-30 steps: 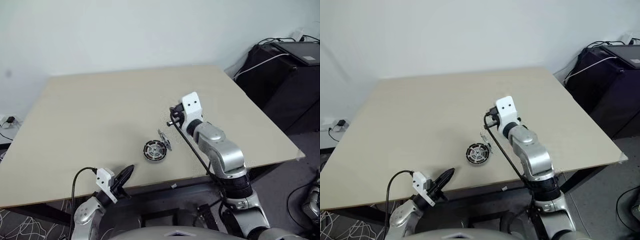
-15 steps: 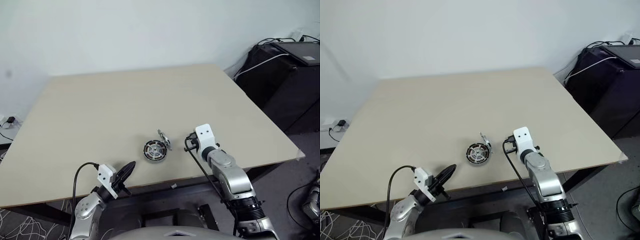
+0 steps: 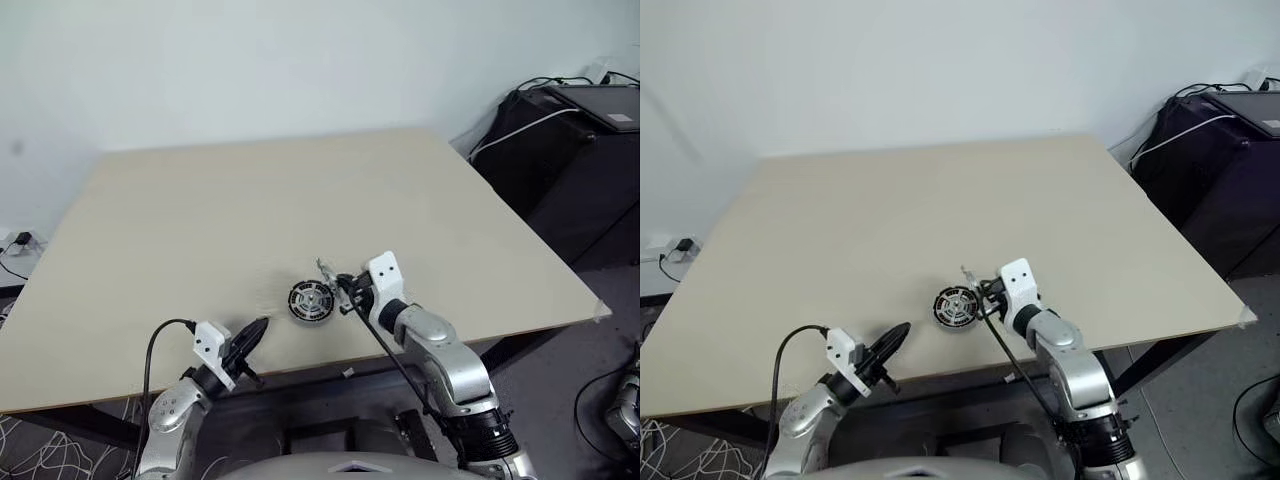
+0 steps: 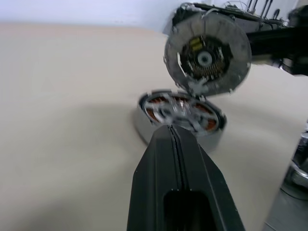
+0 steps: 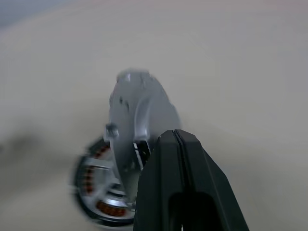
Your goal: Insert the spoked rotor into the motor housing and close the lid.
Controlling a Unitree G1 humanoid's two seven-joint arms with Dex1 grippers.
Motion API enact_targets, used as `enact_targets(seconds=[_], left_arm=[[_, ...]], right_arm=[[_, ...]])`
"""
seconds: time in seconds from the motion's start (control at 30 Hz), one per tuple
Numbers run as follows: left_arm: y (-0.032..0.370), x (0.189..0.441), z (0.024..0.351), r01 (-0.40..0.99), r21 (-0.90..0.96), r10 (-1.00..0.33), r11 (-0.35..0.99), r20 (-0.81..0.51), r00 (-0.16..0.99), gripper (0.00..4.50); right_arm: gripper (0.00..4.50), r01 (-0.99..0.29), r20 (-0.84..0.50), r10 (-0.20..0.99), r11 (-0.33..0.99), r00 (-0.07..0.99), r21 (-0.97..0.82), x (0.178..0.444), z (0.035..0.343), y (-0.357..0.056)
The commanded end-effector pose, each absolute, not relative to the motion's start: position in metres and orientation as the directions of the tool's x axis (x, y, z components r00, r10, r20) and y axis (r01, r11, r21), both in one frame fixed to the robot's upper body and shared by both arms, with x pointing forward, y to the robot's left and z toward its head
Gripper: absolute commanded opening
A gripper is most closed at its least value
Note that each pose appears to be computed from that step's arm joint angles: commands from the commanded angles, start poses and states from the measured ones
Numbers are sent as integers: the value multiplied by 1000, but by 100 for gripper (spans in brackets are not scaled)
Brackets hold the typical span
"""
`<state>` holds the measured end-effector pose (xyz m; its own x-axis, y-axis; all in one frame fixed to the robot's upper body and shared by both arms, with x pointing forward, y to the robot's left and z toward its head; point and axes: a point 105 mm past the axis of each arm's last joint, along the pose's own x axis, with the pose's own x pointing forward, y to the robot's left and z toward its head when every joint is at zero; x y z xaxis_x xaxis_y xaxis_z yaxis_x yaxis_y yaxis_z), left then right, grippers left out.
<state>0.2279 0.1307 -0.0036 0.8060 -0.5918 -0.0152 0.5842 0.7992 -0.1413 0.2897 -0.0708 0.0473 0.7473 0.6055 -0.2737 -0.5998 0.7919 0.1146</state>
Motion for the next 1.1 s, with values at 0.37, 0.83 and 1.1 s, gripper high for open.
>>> enact_targets(seconds=[0.37, 0.83, 1.1], left_arm=[[129, 260, -12, 490, -117, -498, 864, -50, 866, 0], [119, 251, -9, 502, -133, -511, 855, -47, 858, 0], [120, 253, -7, 499, -132, -508, 856, -47, 860, 0]], right_arm=[[2, -606, -249, 608, 790, 754, 92, 297, 54, -71], [2, -655, -275, 678, 733, 682, 181, 289, 38, -46], [2, -658, -330, 683, 725, 651, 203, 290, 16, -37]])
